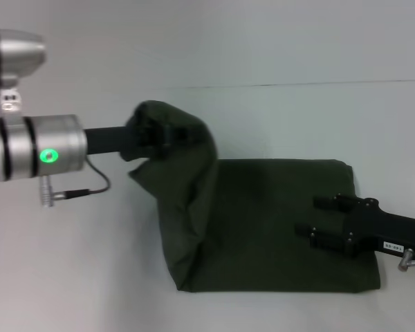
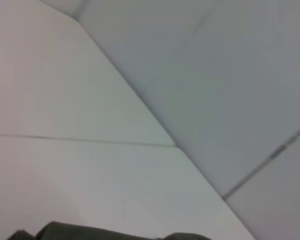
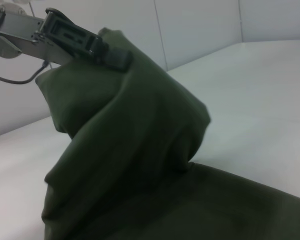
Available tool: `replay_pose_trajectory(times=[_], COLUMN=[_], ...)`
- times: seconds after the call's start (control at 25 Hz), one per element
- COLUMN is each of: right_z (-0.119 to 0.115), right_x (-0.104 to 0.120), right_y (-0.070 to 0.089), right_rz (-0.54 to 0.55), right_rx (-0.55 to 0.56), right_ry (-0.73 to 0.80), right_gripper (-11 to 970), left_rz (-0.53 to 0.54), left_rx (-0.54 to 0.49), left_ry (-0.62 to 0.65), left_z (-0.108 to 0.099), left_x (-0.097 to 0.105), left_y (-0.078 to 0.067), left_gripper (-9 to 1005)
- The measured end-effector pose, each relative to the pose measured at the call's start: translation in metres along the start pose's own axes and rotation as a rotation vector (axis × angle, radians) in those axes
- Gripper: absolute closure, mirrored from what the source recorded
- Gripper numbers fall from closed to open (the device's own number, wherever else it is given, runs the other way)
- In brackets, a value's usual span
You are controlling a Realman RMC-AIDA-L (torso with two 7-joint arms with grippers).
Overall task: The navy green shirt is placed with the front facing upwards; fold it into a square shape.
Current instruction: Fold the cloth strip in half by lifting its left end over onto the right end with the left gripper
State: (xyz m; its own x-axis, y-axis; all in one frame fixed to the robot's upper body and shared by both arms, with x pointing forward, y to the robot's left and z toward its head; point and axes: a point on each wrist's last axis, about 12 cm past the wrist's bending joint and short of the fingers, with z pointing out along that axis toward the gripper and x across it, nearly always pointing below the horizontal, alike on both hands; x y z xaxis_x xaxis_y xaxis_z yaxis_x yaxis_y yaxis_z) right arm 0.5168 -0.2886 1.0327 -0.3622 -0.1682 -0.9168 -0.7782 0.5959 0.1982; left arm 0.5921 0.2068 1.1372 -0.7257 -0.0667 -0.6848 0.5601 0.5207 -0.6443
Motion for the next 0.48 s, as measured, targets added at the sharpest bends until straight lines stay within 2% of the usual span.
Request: replay_pose_trajectory(times=[0.2,0.48], right_z=[0.006,0.045], right_x=[-0.005,-0.02], right_y=[0.0,0.001], right_rz=[-0.011,-0.052], right_rx=[-0.009,-0.049], right_ry=[-0.006,0.044], right_gripper=[185,185], left_rz=[-0.031,0.009], left_rx=[-0.038,0.016], left_ry=[-0.038,-0.042], left_z=[-0.023,-0.034], left_x=[0.002,-0.002], left_y=[0.013,0.006], left_gripper=[911,912])
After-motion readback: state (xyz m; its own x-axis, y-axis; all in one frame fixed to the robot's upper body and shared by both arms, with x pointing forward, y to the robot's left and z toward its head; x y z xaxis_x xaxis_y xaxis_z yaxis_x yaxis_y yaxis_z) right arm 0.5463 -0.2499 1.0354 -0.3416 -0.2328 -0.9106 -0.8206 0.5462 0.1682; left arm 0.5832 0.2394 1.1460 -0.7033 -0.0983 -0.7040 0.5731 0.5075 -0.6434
